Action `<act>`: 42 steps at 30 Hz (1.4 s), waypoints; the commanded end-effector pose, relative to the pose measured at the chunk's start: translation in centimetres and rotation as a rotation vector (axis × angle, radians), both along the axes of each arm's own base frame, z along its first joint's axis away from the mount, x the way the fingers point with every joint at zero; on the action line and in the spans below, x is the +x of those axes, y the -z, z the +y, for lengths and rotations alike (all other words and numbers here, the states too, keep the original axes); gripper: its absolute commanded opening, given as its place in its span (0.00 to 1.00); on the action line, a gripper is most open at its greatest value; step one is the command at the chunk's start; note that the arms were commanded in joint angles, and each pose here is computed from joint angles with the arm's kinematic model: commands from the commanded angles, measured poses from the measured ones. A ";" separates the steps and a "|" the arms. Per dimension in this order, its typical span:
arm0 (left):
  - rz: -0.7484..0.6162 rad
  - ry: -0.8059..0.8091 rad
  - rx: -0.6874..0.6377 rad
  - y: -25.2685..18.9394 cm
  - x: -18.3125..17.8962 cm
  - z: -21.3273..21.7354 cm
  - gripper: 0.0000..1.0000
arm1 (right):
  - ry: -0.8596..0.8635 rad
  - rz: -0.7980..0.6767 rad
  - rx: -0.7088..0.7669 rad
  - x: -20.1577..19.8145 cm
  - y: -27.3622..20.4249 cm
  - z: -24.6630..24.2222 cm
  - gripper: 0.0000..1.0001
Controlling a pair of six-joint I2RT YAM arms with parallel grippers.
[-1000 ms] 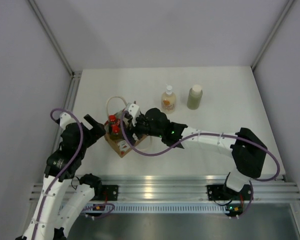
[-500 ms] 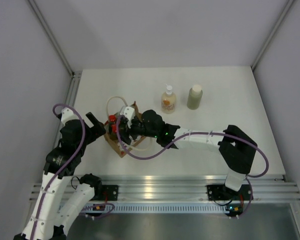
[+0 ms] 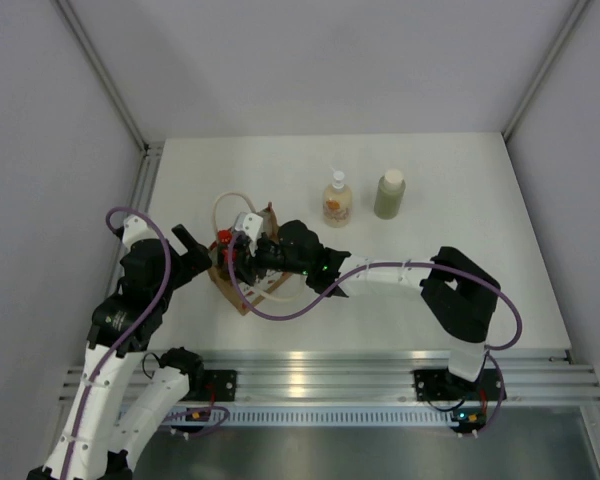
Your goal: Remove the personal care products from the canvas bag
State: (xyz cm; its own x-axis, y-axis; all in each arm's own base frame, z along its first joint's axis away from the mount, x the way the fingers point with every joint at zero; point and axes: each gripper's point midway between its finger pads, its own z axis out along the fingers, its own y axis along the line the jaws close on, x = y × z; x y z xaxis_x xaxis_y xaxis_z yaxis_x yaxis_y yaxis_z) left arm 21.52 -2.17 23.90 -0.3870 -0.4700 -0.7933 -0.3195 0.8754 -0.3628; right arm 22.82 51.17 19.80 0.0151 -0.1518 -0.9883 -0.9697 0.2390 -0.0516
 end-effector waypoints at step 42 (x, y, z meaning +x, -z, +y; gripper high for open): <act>-0.002 -0.008 0.005 0.0 0.5 0.0 0.98 | -0.077 -0.254 0.319 -0.4 -9.7 1.0 0.00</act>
